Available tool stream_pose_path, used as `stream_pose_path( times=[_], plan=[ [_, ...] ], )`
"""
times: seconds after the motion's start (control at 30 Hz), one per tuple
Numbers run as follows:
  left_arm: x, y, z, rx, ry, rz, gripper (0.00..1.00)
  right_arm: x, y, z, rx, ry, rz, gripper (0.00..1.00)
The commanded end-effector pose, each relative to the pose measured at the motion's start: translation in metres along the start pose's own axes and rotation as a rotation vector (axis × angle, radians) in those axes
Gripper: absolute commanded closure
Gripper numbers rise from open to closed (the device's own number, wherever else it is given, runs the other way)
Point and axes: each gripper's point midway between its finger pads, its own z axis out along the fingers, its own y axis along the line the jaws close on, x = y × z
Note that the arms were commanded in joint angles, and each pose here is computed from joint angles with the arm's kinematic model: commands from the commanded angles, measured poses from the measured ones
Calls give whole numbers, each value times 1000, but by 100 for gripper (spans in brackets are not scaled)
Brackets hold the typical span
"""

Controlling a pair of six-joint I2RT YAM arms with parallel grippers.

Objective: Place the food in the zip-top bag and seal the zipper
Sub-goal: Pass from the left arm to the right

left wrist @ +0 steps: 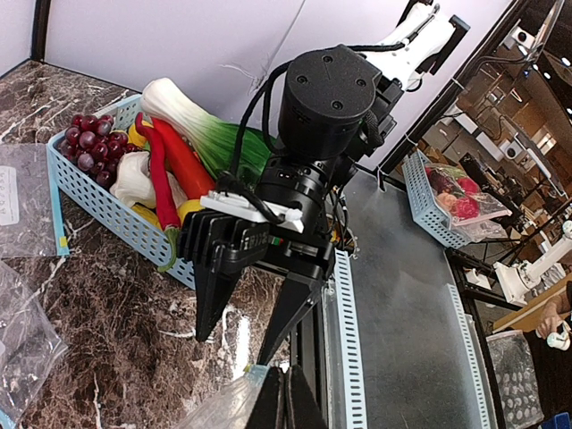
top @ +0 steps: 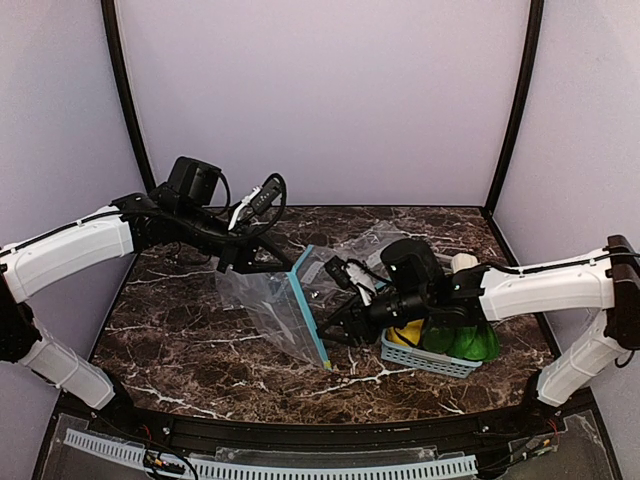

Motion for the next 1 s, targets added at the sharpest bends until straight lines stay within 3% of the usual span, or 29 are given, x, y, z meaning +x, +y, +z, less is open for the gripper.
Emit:
stream_pose_path(
  times=[0.0,0.77,0.97],
  plan=[
    [2,-10,-1,32,8,8,99,-19,8,3,-10,-46,-40,49],
    [4,-8,0,16,12,14,99,-29,29,16,-87,-57,-88,69],
    [4,-8,0,10,13,15,99,-32,37,17,-120,-67,-86,91]
  ],
)
